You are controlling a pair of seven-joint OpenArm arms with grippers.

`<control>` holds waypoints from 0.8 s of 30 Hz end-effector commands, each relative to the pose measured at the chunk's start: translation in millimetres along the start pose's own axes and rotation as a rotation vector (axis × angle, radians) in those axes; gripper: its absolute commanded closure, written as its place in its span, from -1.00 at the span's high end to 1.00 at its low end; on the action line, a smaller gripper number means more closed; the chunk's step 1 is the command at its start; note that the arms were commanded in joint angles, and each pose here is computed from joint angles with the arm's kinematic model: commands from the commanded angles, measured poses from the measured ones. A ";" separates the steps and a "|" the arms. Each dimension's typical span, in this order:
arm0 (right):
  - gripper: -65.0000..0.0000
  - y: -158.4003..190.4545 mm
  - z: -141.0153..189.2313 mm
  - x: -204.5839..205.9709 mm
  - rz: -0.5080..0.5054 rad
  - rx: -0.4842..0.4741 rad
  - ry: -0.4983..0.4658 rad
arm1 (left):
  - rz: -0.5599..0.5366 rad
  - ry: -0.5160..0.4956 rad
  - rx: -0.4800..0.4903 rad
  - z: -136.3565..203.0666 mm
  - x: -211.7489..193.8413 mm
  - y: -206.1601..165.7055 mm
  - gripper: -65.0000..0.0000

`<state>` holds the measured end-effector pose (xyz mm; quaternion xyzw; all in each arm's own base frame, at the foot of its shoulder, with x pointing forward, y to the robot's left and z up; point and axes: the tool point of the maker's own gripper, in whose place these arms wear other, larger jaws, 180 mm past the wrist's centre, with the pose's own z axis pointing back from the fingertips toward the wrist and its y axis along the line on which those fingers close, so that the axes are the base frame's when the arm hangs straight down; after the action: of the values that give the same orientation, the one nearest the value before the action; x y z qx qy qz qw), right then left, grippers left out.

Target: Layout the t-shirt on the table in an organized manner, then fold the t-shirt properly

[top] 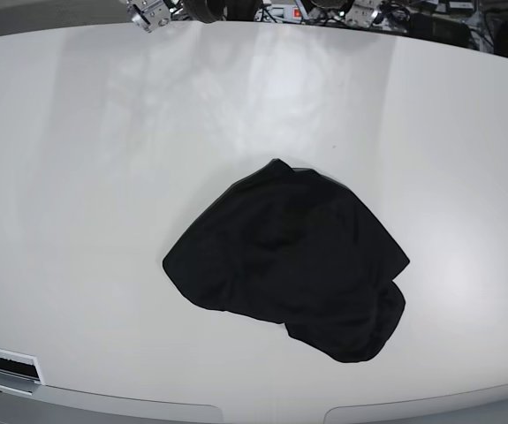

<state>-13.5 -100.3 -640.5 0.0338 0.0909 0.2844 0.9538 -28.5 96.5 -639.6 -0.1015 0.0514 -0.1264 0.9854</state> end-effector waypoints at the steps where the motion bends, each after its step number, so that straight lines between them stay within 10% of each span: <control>1: -1.00 7.3 -1.3 -16.9 0.014 0.023 0.016 | 0.002 0.017 -0.014 1.5 -16.1 -4.8 -1.00; 13: -1.00 49.0 39.6 -73.7 -0.022 0.123 -0.111 | -0.022 -0.086 -0.091 60.0 -61.4 -27.0 -1.00; 24: -1.00 35.2 164.4 -100.0 0.078 -0.059 -0.205 | -0.098 -0.291 -0.100 189.1 -37.2 -44.9 -1.00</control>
<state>-80.6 -127.4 -461.7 0.0354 -0.0169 0.3192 0.9469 -49.4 101.0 -446.5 -0.1638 -0.0873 -0.1531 0.9706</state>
